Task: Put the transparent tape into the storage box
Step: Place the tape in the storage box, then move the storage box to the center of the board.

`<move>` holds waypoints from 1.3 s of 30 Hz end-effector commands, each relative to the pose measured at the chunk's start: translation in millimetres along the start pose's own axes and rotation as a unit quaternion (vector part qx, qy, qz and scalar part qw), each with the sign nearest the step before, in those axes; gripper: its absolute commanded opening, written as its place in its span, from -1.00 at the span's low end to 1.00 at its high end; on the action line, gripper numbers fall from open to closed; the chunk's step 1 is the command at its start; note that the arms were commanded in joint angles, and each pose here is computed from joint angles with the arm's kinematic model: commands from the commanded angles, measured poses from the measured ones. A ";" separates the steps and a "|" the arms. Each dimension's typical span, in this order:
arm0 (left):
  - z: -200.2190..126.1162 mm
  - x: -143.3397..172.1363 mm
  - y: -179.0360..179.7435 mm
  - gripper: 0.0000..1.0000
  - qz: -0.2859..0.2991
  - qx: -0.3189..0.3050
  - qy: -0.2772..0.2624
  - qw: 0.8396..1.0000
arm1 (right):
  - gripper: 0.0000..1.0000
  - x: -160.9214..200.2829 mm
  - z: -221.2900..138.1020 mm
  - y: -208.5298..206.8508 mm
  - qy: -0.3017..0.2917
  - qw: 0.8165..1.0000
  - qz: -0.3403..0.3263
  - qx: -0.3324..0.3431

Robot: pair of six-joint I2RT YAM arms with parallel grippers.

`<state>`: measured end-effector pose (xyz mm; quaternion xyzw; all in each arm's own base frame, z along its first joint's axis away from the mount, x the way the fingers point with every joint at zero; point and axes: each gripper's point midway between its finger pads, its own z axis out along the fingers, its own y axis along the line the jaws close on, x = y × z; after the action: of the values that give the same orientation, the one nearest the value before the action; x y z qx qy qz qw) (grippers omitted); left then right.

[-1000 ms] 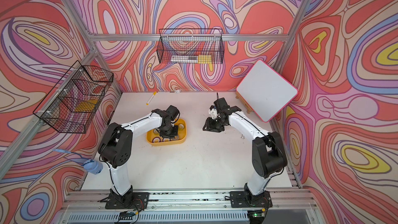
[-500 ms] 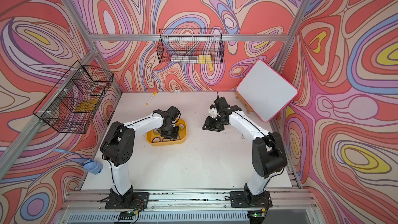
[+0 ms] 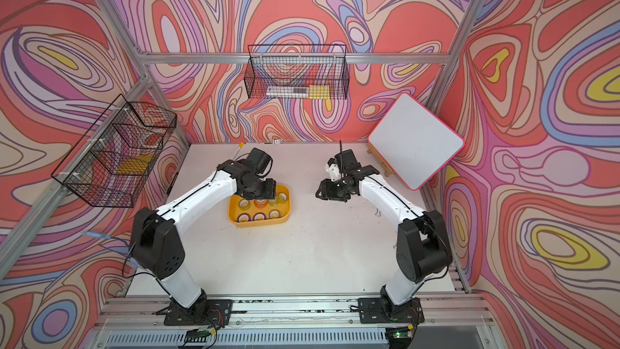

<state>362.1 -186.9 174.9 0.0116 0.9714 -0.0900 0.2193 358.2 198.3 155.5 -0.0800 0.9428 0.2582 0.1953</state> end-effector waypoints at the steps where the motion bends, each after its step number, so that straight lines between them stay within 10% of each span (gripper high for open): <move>1: -35.8 -5.8 24.0 0.98 0.014 -0.029 -0.039 0.999 | 0.09 -25.3 -15.0 8.9 -0.069 0.997 -0.039 -0.011; 3: -48.7 -8.5 37.2 0.99 0.009 -0.028 -0.062 0.998 | 0.12 -30.5 -14.2 9.4 -0.078 0.996 -0.043 -0.011; 5: -55.7 -7.6 53.1 0.98 0.000 -0.032 -0.077 0.997 | 0.95 -34.5 -11.8 10.3 -0.083 0.995 -0.047 -0.015; 9: -55.7 1.1 85.5 0.98 -0.026 -0.046 -0.082 0.995 | 0.97 -43.0 -5.9 12.3 -0.096 0.994 -0.051 -0.025; 39: 4.8 65.4 145.0 0.38 -0.104 -0.086 0.037 0.990 | -0.14 6.1 103.1 61.5 0.105 0.994 -0.007 -0.007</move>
<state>316.3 -52.0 116.5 -0.0992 0.9798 -0.0332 0.1703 369.5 301.6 104.7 -0.1257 0.9487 0.2709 0.1040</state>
